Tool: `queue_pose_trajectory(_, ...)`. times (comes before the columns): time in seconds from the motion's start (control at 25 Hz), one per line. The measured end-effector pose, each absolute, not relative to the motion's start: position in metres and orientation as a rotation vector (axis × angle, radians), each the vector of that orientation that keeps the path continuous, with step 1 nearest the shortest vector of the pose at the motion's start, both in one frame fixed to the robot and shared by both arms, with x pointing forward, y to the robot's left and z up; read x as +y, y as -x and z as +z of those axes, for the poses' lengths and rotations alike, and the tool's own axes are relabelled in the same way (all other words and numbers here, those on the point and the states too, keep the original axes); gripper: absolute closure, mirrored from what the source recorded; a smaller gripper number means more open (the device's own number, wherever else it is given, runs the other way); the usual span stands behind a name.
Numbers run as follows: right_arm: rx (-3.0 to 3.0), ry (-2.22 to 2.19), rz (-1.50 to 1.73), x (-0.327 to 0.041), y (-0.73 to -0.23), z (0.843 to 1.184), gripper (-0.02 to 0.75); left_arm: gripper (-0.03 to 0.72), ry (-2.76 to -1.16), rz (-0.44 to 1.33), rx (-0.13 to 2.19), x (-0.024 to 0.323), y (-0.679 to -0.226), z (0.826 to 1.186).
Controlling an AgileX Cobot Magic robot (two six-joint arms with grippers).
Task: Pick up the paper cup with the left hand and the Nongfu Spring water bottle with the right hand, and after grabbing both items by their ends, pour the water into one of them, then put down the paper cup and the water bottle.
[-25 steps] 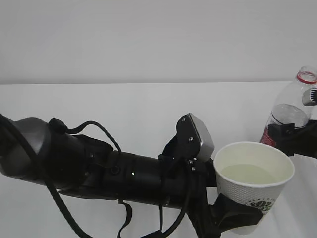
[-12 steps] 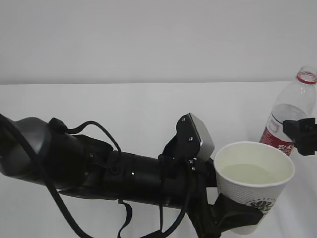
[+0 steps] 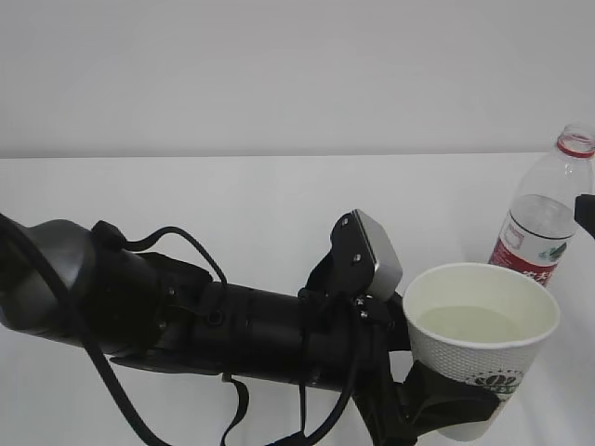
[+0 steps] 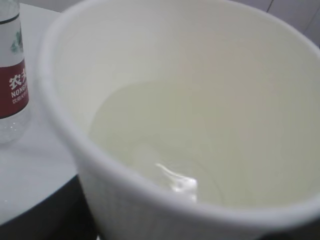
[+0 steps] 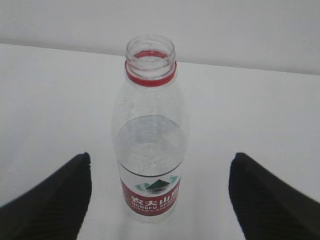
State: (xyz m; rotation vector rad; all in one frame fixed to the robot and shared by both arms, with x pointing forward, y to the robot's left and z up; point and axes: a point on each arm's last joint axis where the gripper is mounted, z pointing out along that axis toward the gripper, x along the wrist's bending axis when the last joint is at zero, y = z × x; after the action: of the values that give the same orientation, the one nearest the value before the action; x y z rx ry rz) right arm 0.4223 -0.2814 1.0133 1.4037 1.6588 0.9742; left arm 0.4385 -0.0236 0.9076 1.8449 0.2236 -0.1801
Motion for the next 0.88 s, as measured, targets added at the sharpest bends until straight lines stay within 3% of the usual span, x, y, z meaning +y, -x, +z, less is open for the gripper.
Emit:
queue_pose_trajectory(0.4, 1.703, -1.445, 0.930, -0.282, -0.418, 1.008, 0.108, 0.186, -1.844, -0.176, 0.229, -0.022, -0.440, 0.908)
queue_pose_trajectory(0.88, 1.718, -1.457, 0.914, -0.282, -0.417, 1.006, 0.128, 0.187, -1.726, -0.115, 0.320, 0.010, -0.484, 0.916)
